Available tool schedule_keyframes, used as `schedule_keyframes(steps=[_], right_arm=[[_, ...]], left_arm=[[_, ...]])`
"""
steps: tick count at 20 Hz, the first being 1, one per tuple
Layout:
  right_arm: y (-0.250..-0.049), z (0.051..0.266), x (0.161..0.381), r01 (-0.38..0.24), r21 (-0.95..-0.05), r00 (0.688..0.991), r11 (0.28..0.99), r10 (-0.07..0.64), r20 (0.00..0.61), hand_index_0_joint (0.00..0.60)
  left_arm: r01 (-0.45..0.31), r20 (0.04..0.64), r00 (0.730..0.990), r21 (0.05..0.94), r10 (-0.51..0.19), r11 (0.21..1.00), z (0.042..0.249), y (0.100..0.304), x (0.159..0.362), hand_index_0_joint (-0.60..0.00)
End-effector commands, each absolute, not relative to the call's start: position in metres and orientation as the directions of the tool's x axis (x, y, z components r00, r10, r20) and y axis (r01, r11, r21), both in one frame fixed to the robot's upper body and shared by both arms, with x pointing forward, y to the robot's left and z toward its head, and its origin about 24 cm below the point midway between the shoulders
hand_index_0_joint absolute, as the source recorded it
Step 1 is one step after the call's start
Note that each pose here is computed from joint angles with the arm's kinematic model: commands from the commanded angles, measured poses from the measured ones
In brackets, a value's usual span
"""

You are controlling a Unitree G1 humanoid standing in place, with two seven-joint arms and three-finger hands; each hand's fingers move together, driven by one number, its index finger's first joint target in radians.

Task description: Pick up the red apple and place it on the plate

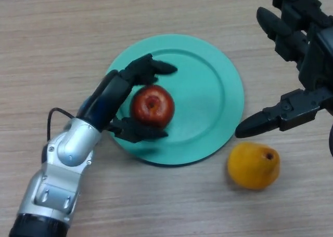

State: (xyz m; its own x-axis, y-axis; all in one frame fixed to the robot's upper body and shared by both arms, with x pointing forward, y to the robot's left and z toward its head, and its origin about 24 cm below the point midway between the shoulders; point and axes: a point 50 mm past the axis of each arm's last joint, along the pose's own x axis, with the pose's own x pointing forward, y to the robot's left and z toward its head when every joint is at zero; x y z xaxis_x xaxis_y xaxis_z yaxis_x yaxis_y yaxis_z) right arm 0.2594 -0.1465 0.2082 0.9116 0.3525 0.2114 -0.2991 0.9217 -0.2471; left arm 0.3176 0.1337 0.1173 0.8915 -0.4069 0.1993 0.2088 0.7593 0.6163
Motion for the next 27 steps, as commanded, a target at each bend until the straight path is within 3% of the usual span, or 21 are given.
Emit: schedule_keyframes(steps=[1,4,5,9,10,11,13,15,16,17,18,21,23,24,27], right_arm=[[-0.159,0.245,0.245,-0.214,-0.273,0.843,0.938,0.318,0.433,0.000],[-0.164,0.245,0.249,-0.179,-0.293,0.841,0.939,0.300,0.449,0.000],[-0.164,0.244,0.248,-0.181,-0.293,0.842,0.939,0.302,0.446,0.000],[-0.178,0.238,0.242,-0.187,-0.285,0.860,0.940,0.297,0.415,0.000],[-0.183,0.240,0.240,-0.179,-0.285,0.865,0.942,0.289,0.411,0.000],[-0.184,0.240,0.240,-0.177,-0.287,0.866,0.941,0.288,0.410,0.000],[-0.184,0.238,0.237,-0.181,-0.304,0.863,0.935,0.299,0.407,0.000],[-0.183,0.234,0.236,-0.189,-0.302,0.864,0.935,0.304,0.402,0.000],[-0.182,0.232,0.236,-0.196,-0.305,0.863,0.932,0.312,0.398,0.000],[-0.182,0.232,0.236,-0.197,-0.311,0.862,0.930,0.315,0.397,0.000],[-0.181,0.231,0.234,-0.201,-0.329,0.858,0.923,0.327,0.395,0.000],[-0.177,0.229,0.236,-0.202,-0.354,0.856,0.913,0.340,0.389,0.000],[-0.175,0.226,0.237,-0.207,-0.355,0.858,0.912,0.344,0.383,0.000],[-0.176,0.225,0.238,-0.203,-0.347,0.865,0.915,0.334,0.375,0.000],[-0.174,0.225,0.241,-0.194,-0.340,0.880,0.920,0.317,0.355,0.000]], left_arm=[[0.065,0.414,0.820,0.619,-0.395,0.783,0.167,0.146,0.311,0.000],[0.028,0.531,0.768,0.532,-0.359,0.846,0.199,0.165,0.283,0.000],[0.025,0.540,0.764,0.521,-0.353,0.853,0.202,0.169,0.279,0.000],[0.092,0.493,0.808,0.437,-0.323,0.895,0.222,0.201,0.251,0.000],[0.041,0.553,0.791,0.380,-0.262,0.924,0.235,0.215,0.246,0.000],[0.026,0.573,0.783,0.359,-0.243,0.933,0.241,0.220,0.242,0.000],[-0.011,0.584,0.788,0.330,-0.195,0.944,0.246,0.233,0.229,0.000],[-0.008,0.587,0.786,0.320,-0.192,0.947,0.245,0.236,0.222,0.000],[0.022,0.555,0.806,0.318,-0.205,0.948,0.245,0.242,0.218,0.000],[0.027,0.551,0.809,0.314,-0.205,0.949,0.246,0.245,0.218,0.000],[0.005,0.564,0.805,0.304,-0.184,0.953,0.254,0.252,0.220,0.000],[-0.016,0.590,0.787,0.311,-0.180,0.950,0.259,0.243,0.218,0.000],[0.001,0.571,0.798,0.318,-0.192,0.948,0.254,0.235,0.219,0.000],[0.035,0.522,0.825,0.334,-0.217,0.942,0.247,0.230,0.220,0.000],[0.035,0.514,0.835,0.306,-0.196,0.951,0.242,0.227,0.219,0.000]])
